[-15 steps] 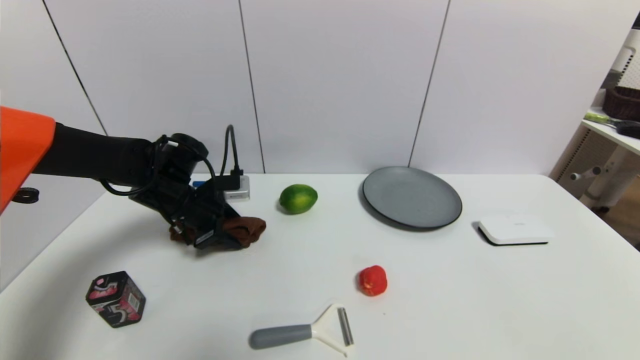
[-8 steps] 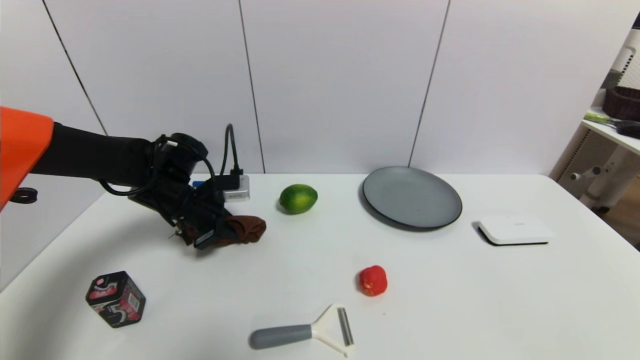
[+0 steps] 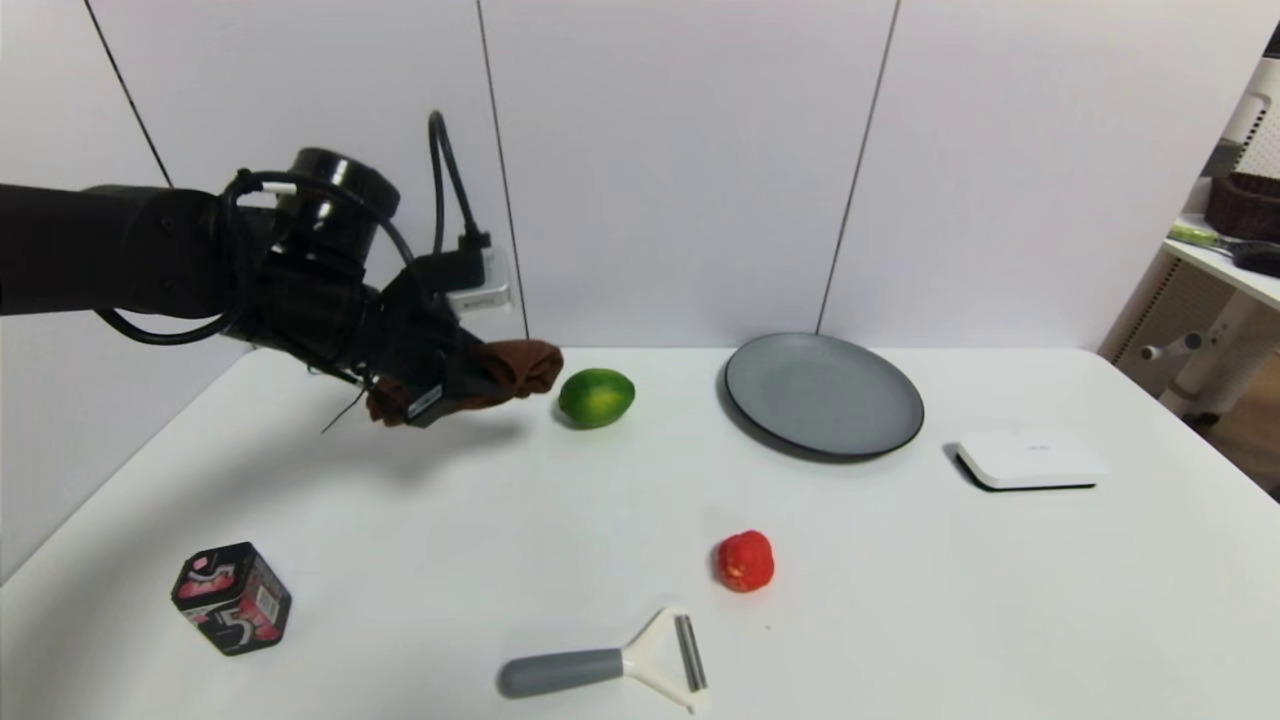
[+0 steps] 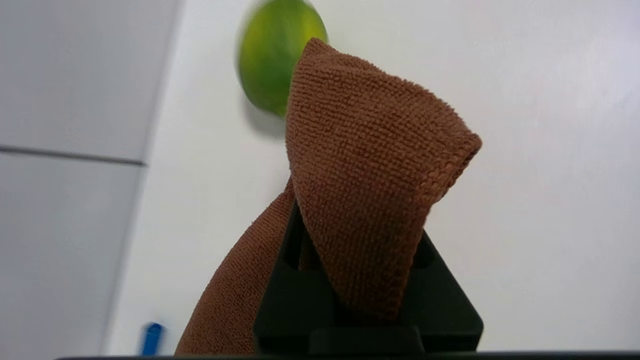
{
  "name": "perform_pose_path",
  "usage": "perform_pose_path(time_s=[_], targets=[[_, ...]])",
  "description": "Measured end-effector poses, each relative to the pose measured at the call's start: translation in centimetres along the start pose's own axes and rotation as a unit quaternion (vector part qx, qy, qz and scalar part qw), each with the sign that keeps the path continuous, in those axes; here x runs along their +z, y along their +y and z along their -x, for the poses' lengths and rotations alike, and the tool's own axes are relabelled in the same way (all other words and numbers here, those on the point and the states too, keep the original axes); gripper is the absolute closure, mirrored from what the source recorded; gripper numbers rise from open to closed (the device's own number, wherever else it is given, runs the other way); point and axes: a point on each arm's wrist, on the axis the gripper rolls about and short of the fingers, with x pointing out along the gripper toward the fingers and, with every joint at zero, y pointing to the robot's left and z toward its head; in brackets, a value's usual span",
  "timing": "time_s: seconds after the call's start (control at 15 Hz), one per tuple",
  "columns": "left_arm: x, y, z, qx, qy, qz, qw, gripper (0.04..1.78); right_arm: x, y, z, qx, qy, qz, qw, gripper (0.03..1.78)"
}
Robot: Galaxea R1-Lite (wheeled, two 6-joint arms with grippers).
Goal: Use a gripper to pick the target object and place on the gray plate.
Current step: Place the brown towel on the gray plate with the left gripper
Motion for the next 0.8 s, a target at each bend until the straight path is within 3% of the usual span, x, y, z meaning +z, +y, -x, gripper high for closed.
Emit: perform_pose_path(time_s=[0.2, 0.4, 0.8], targets=[[5.6, 0.3, 0.9, 0.051, -0.058, -0.055, 0.996, 1.56, 0.0, 0.0, 0.0, 0.000, 0.000, -0.001, 1.0000, 0.11], [10.2, -0.6, -0.7, 0.059, -0.121, -0.110, 0.985, 1.56, 0.0, 0.0, 0.0, 0.000, 0.000, -0.001, 1.0000, 0.11], [15.4, -2.3, -8.0, 0.105, -0.222, -0.171, 0.954, 1.56, 0.0, 0.0, 0.0, 0.000, 0.000, 0.000, 1.0000, 0.11]])
